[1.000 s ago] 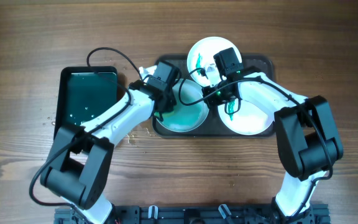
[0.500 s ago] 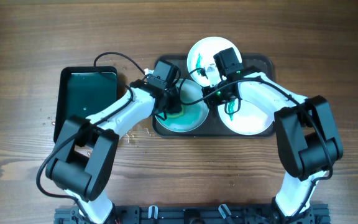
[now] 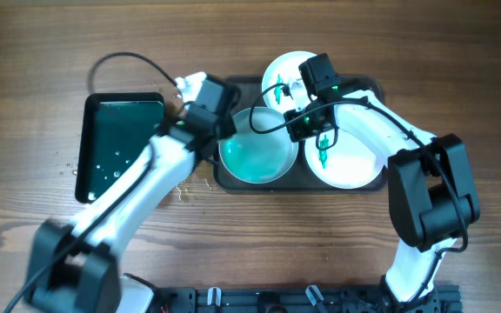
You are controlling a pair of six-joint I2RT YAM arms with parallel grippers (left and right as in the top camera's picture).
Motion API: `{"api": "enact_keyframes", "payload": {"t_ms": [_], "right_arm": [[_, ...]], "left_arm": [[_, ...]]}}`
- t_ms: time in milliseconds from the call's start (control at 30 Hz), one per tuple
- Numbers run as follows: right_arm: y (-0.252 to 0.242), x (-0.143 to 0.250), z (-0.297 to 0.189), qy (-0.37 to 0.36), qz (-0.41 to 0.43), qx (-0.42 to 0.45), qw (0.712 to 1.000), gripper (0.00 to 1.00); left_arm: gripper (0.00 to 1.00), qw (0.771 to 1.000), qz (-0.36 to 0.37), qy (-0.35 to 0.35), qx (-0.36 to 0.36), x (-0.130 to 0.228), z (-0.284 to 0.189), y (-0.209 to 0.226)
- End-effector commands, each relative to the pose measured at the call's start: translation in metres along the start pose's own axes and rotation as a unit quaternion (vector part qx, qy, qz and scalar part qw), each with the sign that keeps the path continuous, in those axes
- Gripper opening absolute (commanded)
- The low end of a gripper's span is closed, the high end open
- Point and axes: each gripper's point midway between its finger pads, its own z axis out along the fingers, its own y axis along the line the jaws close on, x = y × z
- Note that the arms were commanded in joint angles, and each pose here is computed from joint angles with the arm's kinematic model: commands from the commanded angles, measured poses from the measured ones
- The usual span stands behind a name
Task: Clean dirty plates on tray and stack at the side
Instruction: 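Return the sponge with the left gripper to the water tray, then lift the cleaned plate with the right gripper off the tray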
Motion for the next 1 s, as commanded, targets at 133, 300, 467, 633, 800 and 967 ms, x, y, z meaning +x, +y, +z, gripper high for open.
{"api": "enact_keyframes", "payload": {"t_ms": [133, 300, 467, 633, 800, 967], "right_arm": [[-0.009, -0.02, -0.036, -0.046, -0.022, 0.058, 0.997, 0.04], [-0.014, -0.032, -0.073, -0.089, -0.045, 0.156, 0.983, 0.04], [-0.003, -0.037, -0.105, -0.115, -0.098, 0.233, 0.961, 0.04], [0.007, -0.04, -0.124, -0.126, -0.152, 0.317, 0.928, 0.04], [0.023, -0.041, -0.138, -0.132, -0.199, 0.392, 0.888, 0.04], [0.039, -0.045, -0.157, -0.145, -0.242, 0.462, 0.841, 0.04]], "left_arm": [[0.04, 0.993, -0.087, -0.04, -0.072, -0.05, -0.018, 0.083], [0.04, 0.982, -0.145, 0.0, -0.122, -0.046, -0.001, 0.143], [0.04, 0.968, -0.187, 0.052, -0.158, -0.023, 0.029, 0.189], [0.04, 0.961, -0.194, 0.077, -0.184, -0.012, 0.05, 0.215], [0.04, 0.958, -0.209, 0.069, -0.184, -0.017, 0.058, 0.225], [0.15, 0.962, -0.217, 0.088, -0.142, -0.014, 0.063, 0.21]]}}
